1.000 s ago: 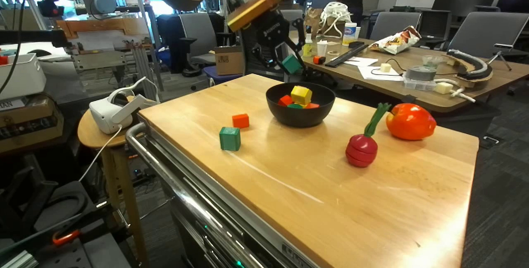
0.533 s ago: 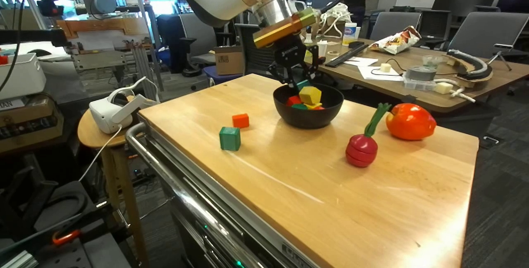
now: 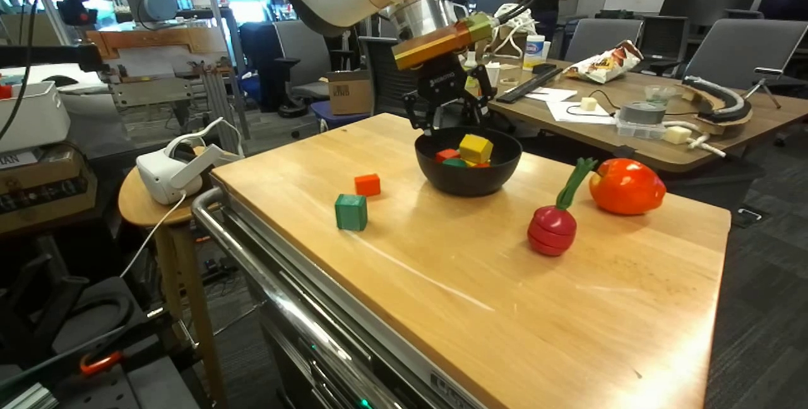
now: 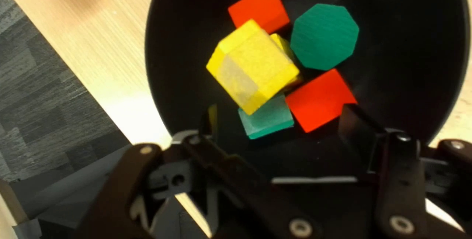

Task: Move the apple to the top right corner of the countertop, place all the blocks inside the black bowl, put the radish in the bowl

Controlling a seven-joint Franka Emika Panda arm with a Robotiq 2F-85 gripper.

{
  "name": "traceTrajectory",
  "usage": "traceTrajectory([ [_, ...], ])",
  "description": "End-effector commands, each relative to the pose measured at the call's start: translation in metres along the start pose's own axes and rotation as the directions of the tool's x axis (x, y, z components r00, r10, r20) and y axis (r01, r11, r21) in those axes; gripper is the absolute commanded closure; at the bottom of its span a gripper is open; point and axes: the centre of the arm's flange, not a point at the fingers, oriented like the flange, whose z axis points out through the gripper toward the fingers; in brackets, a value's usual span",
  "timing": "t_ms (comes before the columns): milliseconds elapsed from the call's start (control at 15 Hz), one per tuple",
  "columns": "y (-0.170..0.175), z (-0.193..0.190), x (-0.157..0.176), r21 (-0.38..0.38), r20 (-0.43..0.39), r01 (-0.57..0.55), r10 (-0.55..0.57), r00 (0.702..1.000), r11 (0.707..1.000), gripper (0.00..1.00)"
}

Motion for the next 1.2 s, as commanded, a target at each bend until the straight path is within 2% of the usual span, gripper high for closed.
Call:
traceTrajectory([
  [0, -0.041, -0.047, -0.058, -0.054, -0.027, 0.015, -0.017, 0.999, 0.998, 0.0],
  [267, -0.087, -0.065, -0.1, -0.051, -0.013, -0.026, 0.025, 1.0, 0.998, 0.0],
  [400, -0.116, -0.066, -0.121, -0.027, -0.065, -0.026, 0.024, 0.998, 0.999, 0.0],
  [600, -0.159, -0.058, -0.147, 0.029, -0.179, -0.1, 0.103, 0.978, 0.995, 0.0],
  [667, -0.117, -0.053, -0.106, 0.014, -0.097, -0.059, 0.06, 0.993, 0.998, 0.0],
  [800, -0.127, -0.05, -0.113, 0.022, -0.097, -0.059, 0.061, 0.993, 0.998, 0.0],
  [1133, -0.122, -0.043, -0.11, 0.044, -0.115, -0.031, 0.036, 0.993, 0.999, 0.0],
])
